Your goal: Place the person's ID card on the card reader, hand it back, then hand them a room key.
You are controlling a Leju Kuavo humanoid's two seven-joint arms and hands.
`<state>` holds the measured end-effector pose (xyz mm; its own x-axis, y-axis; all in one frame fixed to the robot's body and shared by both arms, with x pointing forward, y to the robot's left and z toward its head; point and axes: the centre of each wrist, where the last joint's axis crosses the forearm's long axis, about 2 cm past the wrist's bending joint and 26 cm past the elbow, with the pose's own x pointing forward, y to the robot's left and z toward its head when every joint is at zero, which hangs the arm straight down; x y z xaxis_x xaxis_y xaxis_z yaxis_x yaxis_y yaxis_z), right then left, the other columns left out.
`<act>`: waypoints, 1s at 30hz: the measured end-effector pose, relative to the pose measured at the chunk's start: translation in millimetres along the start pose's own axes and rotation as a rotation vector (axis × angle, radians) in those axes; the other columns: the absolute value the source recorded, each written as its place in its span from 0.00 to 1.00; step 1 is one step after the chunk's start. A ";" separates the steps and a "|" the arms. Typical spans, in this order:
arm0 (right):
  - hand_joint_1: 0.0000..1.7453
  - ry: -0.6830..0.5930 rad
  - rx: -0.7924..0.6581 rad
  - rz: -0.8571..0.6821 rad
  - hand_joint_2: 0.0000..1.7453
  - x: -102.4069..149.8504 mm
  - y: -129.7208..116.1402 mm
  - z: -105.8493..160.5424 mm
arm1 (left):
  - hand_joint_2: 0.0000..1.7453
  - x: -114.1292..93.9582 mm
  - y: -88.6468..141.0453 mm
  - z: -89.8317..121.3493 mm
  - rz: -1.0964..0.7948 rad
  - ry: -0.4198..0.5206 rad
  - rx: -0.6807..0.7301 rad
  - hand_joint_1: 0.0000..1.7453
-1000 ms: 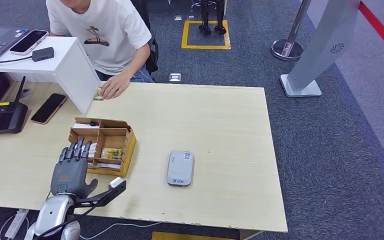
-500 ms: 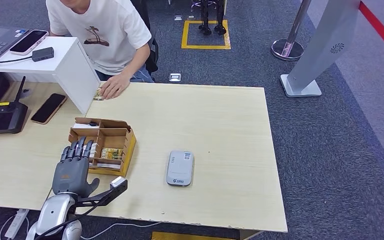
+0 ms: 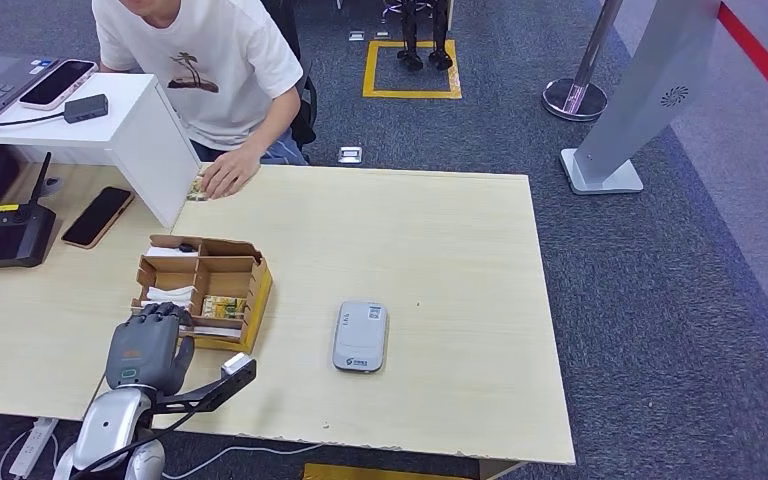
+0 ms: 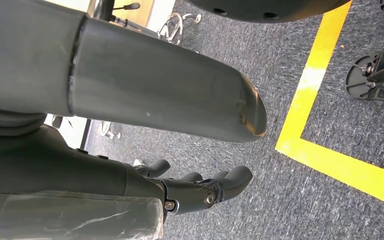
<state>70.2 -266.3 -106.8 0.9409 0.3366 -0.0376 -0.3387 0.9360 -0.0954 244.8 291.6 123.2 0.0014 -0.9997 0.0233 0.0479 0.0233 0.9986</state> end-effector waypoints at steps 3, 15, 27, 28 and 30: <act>0.00 0.000 0.000 0.000 0.00 0.0 0.0 0.0 | 1.00 0.6 0.0 0.0 0.002 -0.002 0.000 1.00; 0.00 -0.003 -0.002 -0.006 0.00 0.0 -0.1 0.0 | 1.00 0.9 0.6 -0.4 0.003 -0.017 0.016 1.00; 0.00 -0.007 -0.003 -0.005 0.00 0.0 -0.1 0.0 | 1.00 -0.3 7.2 -5.5 -0.002 -0.040 0.036 1.00; 0.00 -0.008 -0.003 -0.005 0.00 0.0 -0.1 0.0 | 1.00 -1.5 10.1 -7.3 -0.006 -0.047 0.042 1.00; 0.00 -0.012 -0.003 -0.006 0.00 0.0 -0.1 0.0 | 1.00 -5.7 17.9 -11.6 -0.021 -0.059 0.057 1.00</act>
<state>70.2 -266.4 -106.7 0.9429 0.3321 -0.0248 -0.3329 0.9378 -0.0991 257.2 297.7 140.3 -0.0578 -0.9983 0.0035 -0.0100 0.0041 0.9999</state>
